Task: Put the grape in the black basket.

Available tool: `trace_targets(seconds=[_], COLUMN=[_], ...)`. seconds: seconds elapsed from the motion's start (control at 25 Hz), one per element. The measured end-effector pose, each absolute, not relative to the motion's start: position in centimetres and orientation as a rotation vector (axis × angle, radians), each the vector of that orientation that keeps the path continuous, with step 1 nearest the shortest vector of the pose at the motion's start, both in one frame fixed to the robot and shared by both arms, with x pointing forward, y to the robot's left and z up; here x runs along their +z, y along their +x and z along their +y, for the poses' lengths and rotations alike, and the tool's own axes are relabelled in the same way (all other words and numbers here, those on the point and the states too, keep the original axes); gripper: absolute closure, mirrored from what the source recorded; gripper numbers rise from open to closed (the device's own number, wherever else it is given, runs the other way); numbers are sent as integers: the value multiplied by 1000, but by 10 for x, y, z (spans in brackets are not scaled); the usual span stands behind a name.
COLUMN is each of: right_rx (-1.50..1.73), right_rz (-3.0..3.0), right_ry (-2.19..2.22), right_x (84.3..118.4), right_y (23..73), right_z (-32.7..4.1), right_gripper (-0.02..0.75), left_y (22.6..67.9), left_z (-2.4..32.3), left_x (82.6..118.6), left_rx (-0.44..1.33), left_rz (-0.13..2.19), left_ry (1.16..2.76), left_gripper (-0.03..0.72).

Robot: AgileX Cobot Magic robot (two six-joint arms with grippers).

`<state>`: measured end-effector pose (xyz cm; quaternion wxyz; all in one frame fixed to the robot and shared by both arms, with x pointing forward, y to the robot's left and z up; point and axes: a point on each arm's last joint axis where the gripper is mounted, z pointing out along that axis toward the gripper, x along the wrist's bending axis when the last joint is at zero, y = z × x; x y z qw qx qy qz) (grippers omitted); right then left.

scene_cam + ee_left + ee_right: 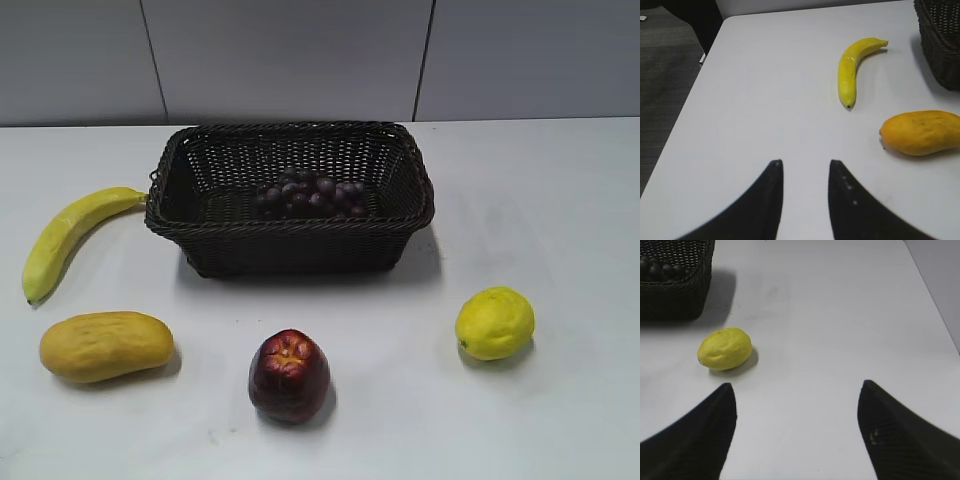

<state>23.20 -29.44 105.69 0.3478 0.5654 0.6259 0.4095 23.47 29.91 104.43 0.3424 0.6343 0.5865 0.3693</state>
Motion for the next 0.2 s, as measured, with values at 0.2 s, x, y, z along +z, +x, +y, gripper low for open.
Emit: trace_targets(seconds=[0.2], right_rx=[1062], right_rz=[1623], right_ry=[1466], right_x=[1057], right_y=[232], right_z=[-294], right_gripper=[165], left_y=[235], left_z=[299], left_x=[1044], left_rx=[960], left_rz=[1525], left_ry=[1649], left_gripper=[461])
